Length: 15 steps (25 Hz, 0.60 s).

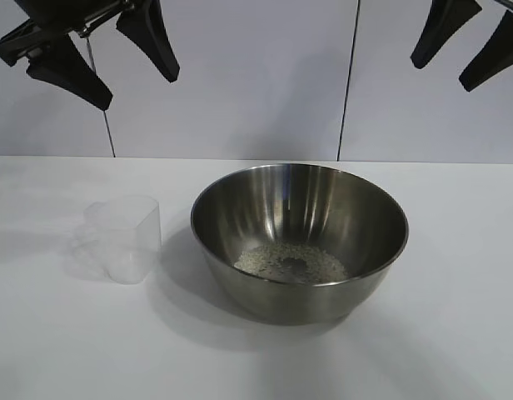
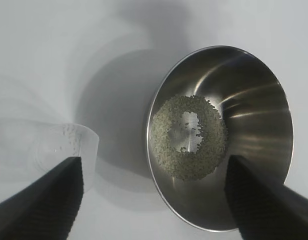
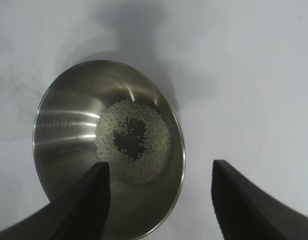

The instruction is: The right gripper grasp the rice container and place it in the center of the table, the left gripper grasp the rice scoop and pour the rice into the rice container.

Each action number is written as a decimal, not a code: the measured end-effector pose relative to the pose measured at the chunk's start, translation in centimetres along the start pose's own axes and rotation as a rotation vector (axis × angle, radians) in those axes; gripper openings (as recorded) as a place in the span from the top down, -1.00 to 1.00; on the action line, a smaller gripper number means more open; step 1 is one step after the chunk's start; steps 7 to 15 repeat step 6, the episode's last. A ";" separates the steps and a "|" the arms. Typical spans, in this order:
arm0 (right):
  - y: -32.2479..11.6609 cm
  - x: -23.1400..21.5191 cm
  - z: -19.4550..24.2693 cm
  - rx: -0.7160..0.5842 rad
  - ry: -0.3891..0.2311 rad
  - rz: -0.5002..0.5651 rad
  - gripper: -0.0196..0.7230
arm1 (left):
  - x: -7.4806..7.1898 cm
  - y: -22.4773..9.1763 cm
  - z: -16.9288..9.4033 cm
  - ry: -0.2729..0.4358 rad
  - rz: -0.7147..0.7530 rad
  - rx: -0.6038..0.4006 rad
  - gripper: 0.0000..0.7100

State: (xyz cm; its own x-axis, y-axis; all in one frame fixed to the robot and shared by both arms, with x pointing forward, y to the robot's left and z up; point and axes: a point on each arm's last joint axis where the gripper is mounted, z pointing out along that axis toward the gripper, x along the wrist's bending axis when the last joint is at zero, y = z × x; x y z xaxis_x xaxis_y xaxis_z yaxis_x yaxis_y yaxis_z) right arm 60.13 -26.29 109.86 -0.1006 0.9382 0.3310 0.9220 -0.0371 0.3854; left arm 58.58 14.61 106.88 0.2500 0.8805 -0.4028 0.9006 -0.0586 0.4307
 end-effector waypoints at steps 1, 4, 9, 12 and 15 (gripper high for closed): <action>0.1 0.0 0.0 -0.013 -0.002 0.000 -0.15 | 0.0 0.1 0.0 0.000 0.000 -0.008 -0.60; 0.5 -0.1 0.0 -0.056 -0.007 0.000 -0.15 | 0.0 0.1 0.0 0.000 -0.001 -0.013 -0.60; 0.8 -0.1 0.0 -0.091 -0.011 0.000 -0.15 | 0.0 0.1 0.0 0.000 -0.001 -0.013 -0.60; 0.8 -0.1 0.0 -0.091 -0.011 0.000 -0.15 | 0.0 0.1 0.0 0.000 -0.001 -0.013 -0.60; 0.8 -0.1 0.0 -0.091 -0.011 0.000 -0.15 | 0.0 0.1 0.0 0.000 -0.001 -0.013 -0.60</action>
